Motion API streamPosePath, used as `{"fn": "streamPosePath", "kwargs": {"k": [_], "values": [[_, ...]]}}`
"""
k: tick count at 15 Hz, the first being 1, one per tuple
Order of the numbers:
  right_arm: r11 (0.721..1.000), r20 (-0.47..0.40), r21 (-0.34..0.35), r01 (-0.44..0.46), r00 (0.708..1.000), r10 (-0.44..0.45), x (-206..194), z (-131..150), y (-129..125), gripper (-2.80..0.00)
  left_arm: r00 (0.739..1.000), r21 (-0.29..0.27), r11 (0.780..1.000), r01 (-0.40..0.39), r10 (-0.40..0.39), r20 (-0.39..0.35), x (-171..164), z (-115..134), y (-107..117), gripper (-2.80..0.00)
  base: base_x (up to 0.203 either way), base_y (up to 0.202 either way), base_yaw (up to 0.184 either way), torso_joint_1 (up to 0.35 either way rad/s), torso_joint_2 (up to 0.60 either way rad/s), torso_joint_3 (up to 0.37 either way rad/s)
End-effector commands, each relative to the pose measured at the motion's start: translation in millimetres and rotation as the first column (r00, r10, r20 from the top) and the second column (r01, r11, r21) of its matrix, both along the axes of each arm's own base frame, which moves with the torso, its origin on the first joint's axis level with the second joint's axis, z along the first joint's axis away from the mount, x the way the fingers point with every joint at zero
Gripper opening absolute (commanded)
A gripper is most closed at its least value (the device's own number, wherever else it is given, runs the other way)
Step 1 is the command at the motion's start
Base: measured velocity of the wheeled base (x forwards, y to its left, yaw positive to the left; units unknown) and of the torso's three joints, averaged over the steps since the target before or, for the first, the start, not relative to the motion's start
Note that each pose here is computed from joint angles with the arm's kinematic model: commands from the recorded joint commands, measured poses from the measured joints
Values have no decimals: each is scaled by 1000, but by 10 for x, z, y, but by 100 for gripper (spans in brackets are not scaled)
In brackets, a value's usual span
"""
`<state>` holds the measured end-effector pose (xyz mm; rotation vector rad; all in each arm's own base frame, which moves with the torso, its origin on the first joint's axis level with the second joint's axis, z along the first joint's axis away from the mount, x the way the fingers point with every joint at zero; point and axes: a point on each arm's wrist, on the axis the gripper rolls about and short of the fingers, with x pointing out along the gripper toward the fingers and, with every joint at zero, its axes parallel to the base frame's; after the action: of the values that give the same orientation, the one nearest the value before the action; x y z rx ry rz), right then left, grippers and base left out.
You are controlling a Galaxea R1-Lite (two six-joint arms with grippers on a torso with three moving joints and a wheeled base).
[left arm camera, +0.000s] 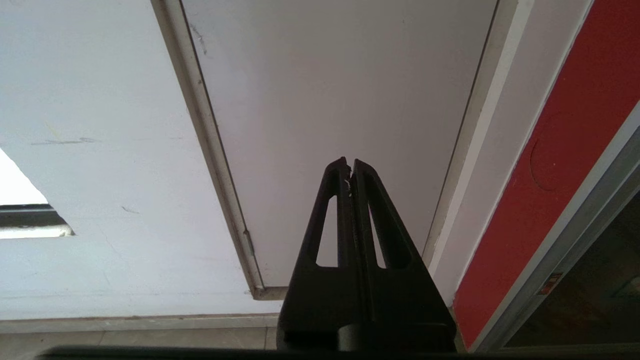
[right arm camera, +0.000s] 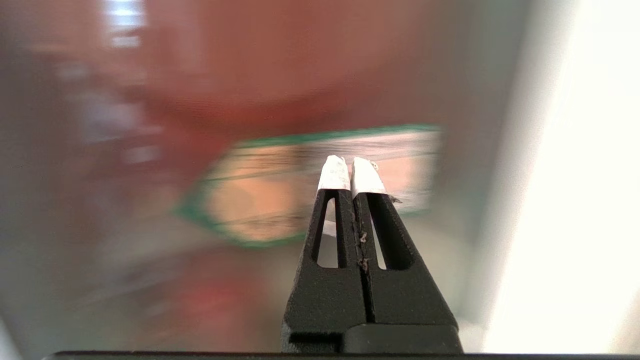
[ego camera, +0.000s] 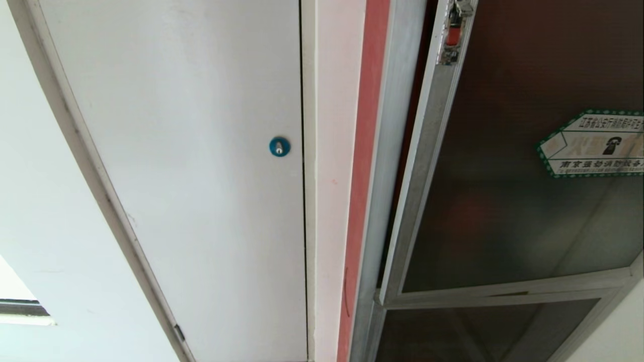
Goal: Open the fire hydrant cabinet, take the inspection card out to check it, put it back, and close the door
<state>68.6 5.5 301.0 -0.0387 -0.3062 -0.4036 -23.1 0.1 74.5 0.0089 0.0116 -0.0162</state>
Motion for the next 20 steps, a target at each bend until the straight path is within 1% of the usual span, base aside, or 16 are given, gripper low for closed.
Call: {"fn": "streamPosePath", "kwargs": {"k": [1,3,4,6,7,9,11,12,13,14,15,16,17,18,20], "values": [[990,75,24,140,987,-141,-435,24,-157,-280,1000,0,1000,-1,1,-1,1,0,0,-280,0,0,0,0,0,0],[972,79,23,235,968,-236,-698,-41,-193,-280,1000,0,1000,-1,1,-1,0,2,0,-280,0,0,0,0,0,0],[965,68,14,262,963,-262,-778,-76,-193,-280,1000,0,1000,0,0,-2,1,-1,0,-280,0,0,0,0,0,0],[960,112,7,279,954,-278,-1071,-152,-176,-280,1000,0,1000,-1,1,-1,0,2,0,-280,0,0,0,0,0,0],[963,123,-6,268,956,-265,-1189,-218,-161,-280,1000,0,1000,-1,1,-2,2,-2,0,-280,0,0,0,0,0,0],[979,106,-51,196,976,-189,-1301,-424,-136,-280,1000,0,1000,-1,1,-1,0,2,0,-280,0,0,0,0,0,0],[991,55,-87,106,993,-101,-1264,-717,-131,-280,1000,0,1000,-1,1,-1,0,2,0,-280,0,0,0,0,0,0],[994,42,-101,52,998,-48,-1264,-879,-131,-280,1000,0,1000,-1,1,-1,1,1,0,-280,0,0,0,0,0,0],[993,23,-113,-25,999,27,-1245,-1062,-124,-280,1000,0,1000,-1,1,-2,1,-1,0,-280,0,0,0,0,0,0],[987,10,-117,-108,994,109,-1233,-1253,-112,-280,1000,0,1000,1,-1,-2,1,-2,0,-280,0,0,0,0,0,0],[979,-7,-112,-168,986,169,-1216,-1431,-102,-280,1000,-1,1000,0,0,-2,2,-2,0,-280,0,0,0,0,0,0],[972,-42,-86,-218,976,215,-1160,-1591,-94,-280,1000,-1,1000,-1,1,-2,1,-2,0,-280,0,0,0,0,0,0],[962,-57,-31,-272,961,270,-1119,-1672,-87,-280,1000,-1,1000,-1,1,-1,0,2,0,-280,0,0,0,0,0,0],[956,-63,-17,-292,955,291,-1107,-1699,-83,-280,1000,0,1000,0,0,-1,1,1,0,-280,0,0,0,0,0,0],[931,-136,23,-363,922,363,-1002,-1926,-66,-280,1000,0,1000,-1,1,-1,0,2,0,-280,0,0,0,0,0,0]]}}
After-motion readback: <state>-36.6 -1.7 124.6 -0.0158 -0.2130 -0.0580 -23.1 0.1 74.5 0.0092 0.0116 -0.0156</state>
